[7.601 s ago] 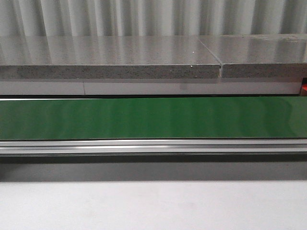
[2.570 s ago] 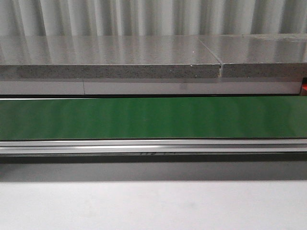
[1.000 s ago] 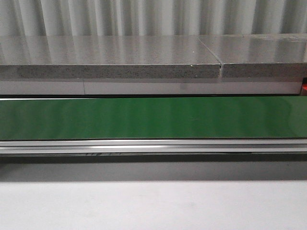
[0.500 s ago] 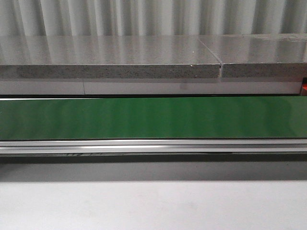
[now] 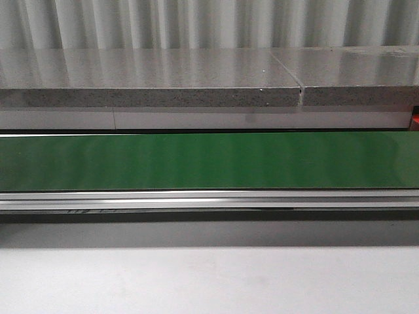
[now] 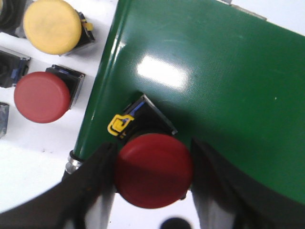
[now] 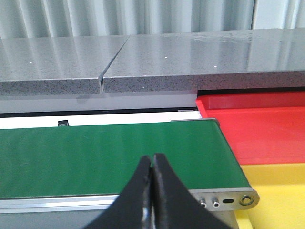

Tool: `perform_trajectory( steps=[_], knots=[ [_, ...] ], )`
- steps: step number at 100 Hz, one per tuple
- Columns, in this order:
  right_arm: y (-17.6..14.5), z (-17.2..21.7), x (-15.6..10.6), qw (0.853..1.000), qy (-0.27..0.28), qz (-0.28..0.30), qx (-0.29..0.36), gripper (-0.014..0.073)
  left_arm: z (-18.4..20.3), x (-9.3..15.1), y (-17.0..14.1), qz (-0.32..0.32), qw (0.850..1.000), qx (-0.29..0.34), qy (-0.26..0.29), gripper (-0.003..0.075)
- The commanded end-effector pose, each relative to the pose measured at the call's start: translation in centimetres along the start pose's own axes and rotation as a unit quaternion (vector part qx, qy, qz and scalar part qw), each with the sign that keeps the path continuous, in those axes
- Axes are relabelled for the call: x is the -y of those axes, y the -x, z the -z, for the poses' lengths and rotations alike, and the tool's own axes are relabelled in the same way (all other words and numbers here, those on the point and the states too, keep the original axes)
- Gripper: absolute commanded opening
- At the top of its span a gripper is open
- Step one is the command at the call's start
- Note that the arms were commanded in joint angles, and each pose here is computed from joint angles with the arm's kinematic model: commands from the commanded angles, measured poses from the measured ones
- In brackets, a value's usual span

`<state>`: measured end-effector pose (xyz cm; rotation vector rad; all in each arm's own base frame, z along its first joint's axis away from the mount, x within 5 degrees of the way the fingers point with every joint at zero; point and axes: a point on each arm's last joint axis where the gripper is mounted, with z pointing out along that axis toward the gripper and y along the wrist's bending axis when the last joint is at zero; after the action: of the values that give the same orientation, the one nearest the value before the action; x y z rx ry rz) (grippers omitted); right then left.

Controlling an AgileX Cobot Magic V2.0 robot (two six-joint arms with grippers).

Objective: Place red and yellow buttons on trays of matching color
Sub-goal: 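Set the red button on the belt start and open the left gripper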

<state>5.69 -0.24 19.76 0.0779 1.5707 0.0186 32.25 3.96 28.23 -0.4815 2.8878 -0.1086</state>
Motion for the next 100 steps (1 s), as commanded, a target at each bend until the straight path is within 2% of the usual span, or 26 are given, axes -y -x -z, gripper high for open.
perform_trajectory(
  steps=[1, 11, 39, 58, 80, 100],
  knots=[
    [1.5, 0.3, -0.1, 0.998, 0.004, 0.004, 0.061, -0.0071, 1.8, 0.8, 0.3, 0.001, 0.999, 0.036, -0.027, 0.041],
    [1.5, 0.3, -0.1, 0.998, 0.004, 0.004, 0.061, -0.0071, 1.6, 0.9, 0.5, 0.003, 0.999, 0.041, -0.03, 0.0489],
    [1.5, 0.3, -0.1, 0.998, 0.004, 0.004, 0.061, -0.0071, 3.0, 0.7, 1.6, 0.016, 0.997, 0.079, -0.019, 0.0491],
    [1.5, 0.3, -0.1, 0.998, 0.004, 0.004, 0.061, -0.0071, 3.9, -1.6, 2.3, 0.054, 0.996, 0.071, -0.002, 0.0491],
    [1.5, 0.3, -0.1, 0.998, 0.004, 0.004, 0.061, -0.0071, 2.5, -5.0, 3.0, 0.102, 0.994, 0.039, 0.01, 0.0491],
    [1.5, 0.3, -0.1, 0.998, 0.004, 0.004, 0.061, -0.0071, 0.8, -5.9, 3.9, 0.115, 0.993, 0.029, 0.013, 0.0491]
  ],
)
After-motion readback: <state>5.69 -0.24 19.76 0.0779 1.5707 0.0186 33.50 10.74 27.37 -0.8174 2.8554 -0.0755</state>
